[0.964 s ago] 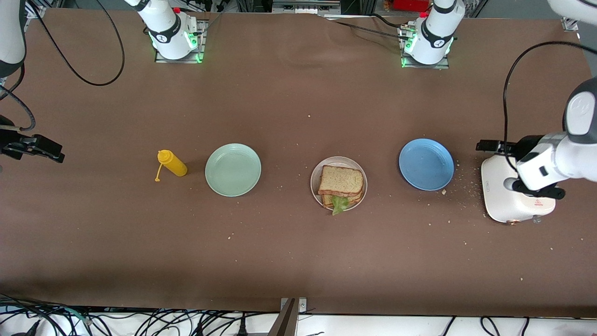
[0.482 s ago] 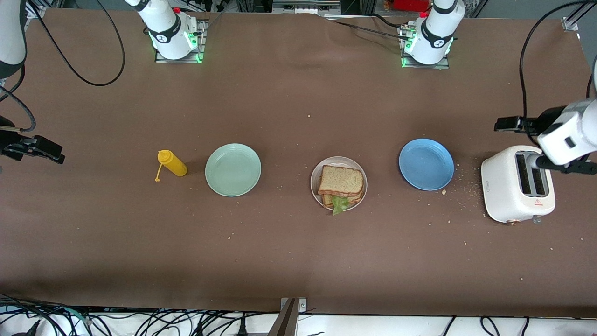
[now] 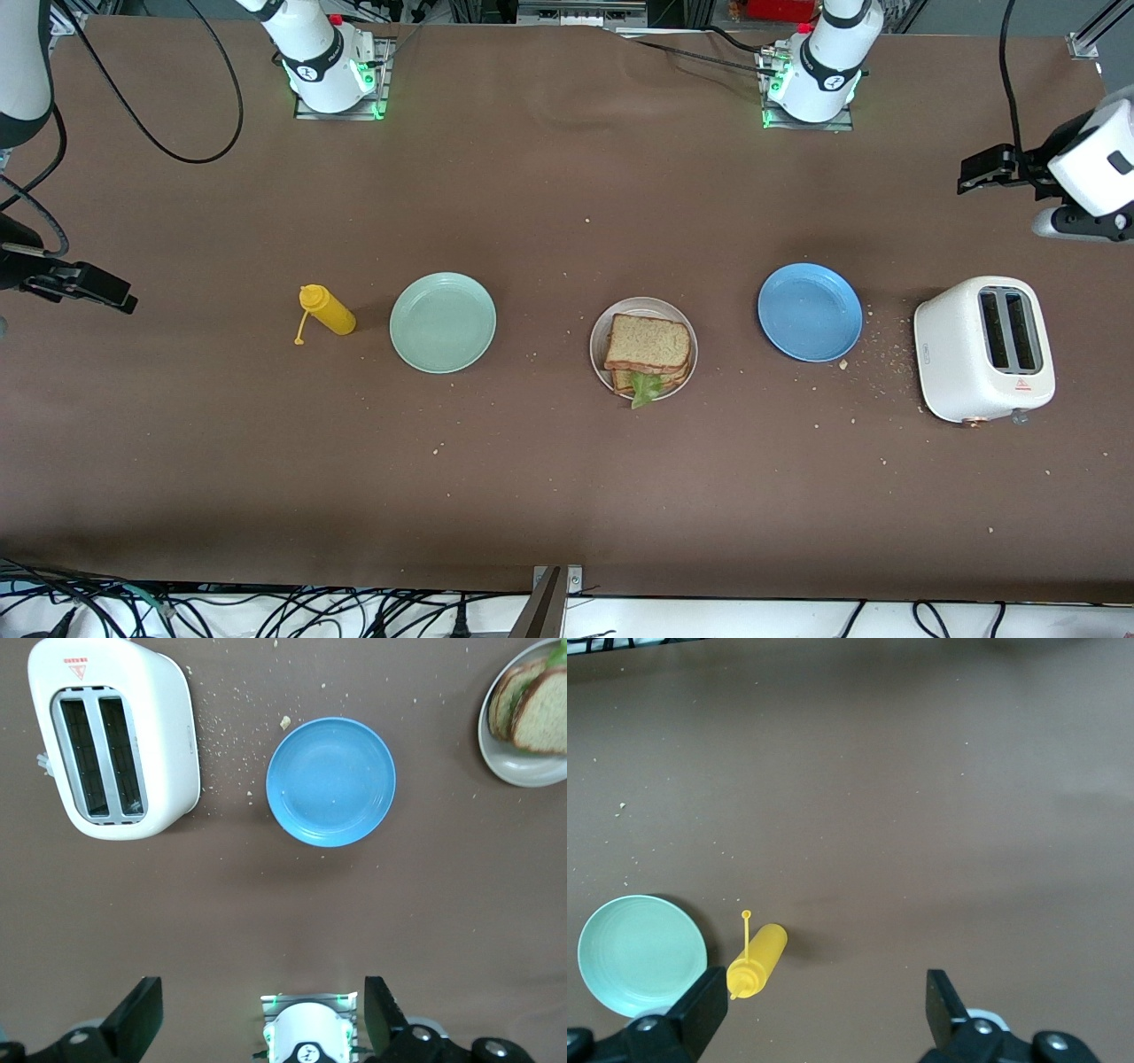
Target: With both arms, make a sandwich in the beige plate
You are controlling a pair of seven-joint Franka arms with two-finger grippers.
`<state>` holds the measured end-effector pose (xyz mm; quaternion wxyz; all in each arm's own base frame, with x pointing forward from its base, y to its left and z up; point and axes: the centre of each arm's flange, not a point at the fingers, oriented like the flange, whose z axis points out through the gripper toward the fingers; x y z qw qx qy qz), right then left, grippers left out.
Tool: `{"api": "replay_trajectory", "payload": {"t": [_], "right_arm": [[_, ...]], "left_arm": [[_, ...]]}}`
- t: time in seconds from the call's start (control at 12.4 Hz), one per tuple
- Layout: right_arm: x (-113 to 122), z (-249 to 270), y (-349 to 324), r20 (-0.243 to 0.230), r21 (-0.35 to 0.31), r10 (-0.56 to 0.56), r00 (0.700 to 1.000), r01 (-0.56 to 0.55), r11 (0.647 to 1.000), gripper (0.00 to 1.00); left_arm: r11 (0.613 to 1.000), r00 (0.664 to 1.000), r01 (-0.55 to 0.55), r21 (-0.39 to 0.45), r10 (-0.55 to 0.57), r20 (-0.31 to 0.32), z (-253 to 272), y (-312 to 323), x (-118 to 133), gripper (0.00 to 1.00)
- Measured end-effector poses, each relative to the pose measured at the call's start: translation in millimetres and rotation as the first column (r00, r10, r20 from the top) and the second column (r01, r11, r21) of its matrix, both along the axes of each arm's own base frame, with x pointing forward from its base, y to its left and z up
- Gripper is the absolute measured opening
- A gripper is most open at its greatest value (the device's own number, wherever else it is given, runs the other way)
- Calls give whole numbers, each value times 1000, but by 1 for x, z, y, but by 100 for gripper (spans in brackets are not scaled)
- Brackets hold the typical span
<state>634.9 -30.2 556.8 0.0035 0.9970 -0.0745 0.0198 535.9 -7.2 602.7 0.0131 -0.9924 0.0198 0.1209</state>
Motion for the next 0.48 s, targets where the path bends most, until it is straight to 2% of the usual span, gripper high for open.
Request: {"api": "replay_trajectory", "payload": {"t": [0.24, 0.48], "right_arm": [[-3, -4, 16, -33, 4, -4, 999, 5, 1000, 100], [-6, -7, 24, -62, 6, 7, 998, -7, 1000, 100]], "left_arm": [[1000, 998, -26, 3, 25, 60, 15, -8, -6, 100], [1000, 998, -31, 3, 31, 60, 8, -6, -4, 100]]}}
